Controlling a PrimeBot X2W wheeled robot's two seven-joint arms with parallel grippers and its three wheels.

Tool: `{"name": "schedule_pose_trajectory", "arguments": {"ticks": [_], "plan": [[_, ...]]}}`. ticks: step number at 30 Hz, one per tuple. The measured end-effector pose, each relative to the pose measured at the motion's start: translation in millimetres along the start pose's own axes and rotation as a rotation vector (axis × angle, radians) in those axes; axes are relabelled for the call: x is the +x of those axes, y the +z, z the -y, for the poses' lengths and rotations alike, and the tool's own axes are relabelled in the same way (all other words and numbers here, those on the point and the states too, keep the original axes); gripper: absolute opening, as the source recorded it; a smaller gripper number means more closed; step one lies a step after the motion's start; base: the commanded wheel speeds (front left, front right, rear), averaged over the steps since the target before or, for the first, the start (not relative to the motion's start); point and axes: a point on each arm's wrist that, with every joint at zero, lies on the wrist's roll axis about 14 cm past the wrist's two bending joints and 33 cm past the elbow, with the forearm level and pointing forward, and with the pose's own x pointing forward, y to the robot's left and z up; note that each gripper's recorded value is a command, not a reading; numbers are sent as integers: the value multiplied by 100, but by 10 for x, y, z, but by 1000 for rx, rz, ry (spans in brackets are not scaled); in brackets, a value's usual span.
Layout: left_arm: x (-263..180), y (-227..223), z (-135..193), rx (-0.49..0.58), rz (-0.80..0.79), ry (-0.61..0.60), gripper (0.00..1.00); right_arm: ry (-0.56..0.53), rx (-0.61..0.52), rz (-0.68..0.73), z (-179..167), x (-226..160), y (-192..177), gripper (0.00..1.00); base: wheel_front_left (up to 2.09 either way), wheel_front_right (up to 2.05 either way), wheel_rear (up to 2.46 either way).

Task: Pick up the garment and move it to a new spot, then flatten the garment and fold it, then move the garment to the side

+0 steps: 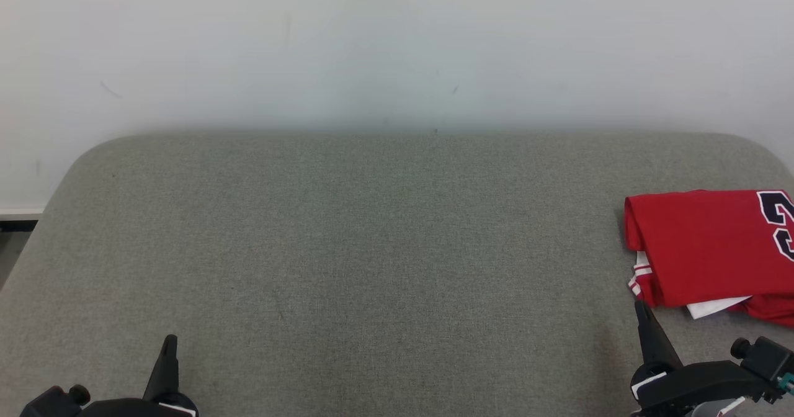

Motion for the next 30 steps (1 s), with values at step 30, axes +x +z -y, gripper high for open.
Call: {"name": "schedule_pose_trajectory", "arguments": {"ticks": [30], "plan": [[112,174,84,-321,14,-43,0,32,306,19,-117,97,96,0,0,0,0]]}}
